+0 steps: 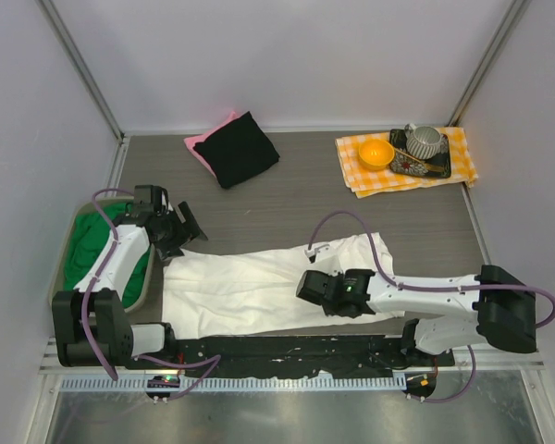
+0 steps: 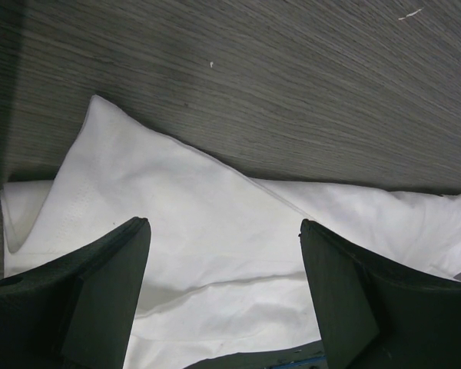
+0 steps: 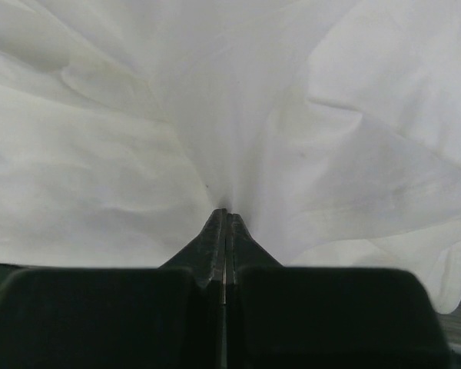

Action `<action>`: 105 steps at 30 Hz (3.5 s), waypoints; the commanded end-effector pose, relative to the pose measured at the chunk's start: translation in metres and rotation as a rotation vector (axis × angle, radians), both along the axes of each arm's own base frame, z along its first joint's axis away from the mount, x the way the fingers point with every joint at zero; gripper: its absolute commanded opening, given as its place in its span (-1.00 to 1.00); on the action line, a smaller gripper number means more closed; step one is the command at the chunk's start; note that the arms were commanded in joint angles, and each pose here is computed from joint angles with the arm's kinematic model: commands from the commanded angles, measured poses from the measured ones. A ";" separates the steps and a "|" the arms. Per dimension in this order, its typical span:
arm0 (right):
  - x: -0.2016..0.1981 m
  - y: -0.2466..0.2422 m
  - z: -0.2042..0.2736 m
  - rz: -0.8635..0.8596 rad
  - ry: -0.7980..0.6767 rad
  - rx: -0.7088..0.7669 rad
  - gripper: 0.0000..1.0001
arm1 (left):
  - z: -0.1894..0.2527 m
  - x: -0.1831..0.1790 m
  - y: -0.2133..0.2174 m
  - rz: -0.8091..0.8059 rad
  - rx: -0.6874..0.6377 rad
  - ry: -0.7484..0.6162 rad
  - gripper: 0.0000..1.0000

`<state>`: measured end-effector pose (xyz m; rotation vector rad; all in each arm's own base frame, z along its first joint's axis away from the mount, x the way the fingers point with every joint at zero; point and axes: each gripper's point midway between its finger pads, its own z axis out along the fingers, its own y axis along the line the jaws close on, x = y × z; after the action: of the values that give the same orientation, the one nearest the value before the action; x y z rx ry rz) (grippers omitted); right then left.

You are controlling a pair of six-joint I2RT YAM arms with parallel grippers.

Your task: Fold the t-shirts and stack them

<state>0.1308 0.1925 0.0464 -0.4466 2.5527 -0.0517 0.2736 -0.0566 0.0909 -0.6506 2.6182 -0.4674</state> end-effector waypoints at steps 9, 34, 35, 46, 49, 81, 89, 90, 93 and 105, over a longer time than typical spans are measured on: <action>-0.019 0.004 0.002 0.042 -0.010 -0.002 -0.25 | 0.008 0.004 0.000 -0.008 0.006 -0.049 0.66; 0.122 -0.011 0.013 -0.504 -0.080 0.330 0.94 | 0.040 -0.013 -0.004 -0.062 0.004 -0.130 0.66; 0.123 -0.011 0.009 -0.512 -0.073 0.332 0.93 | 0.038 -0.014 -0.004 -0.063 0.005 -0.125 0.66; 0.156 -0.023 -0.052 -0.621 0.017 0.317 0.92 | 0.043 -0.012 -0.003 -0.062 0.011 -0.140 0.66; 0.179 -0.012 -0.069 -0.624 0.059 0.313 0.93 | 0.044 -0.012 -0.001 -0.053 0.019 -0.143 0.67; 0.398 0.068 0.141 -0.297 -0.396 0.676 1.00 | 0.056 -0.022 -0.035 -0.049 -0.167 -0.244 0.66; 0.326 0.025 0.217 -0.278 -0.472 0.660 0.99 | 0.022 -0.040 -0.062 -0.052 -0.209 -0.141 0.60; 0.315 0.021 0.238 -0.262 -0.500 0.685 0.99 | 0.017 -0.043 -0.068 -0.054 -0.198 -0.124 0.59; 0.291 0.014 0.255 -0.239 -0.512 0.703 0.99 | 0.004 -0.047 -0.082 -0.079 -0.179 -0.101 0.59; 0.236 -0.011 0.265 -0.224 -0.522 0.714 0.99 | -0.057 -0.078 -0.093 -0.061 -0.049 0.009 0.58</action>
<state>0.3820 0.1865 0.2942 0.1487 1.9648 0.5549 0.1951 -0.1464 0.0478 -0.5536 2.6750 -0.6072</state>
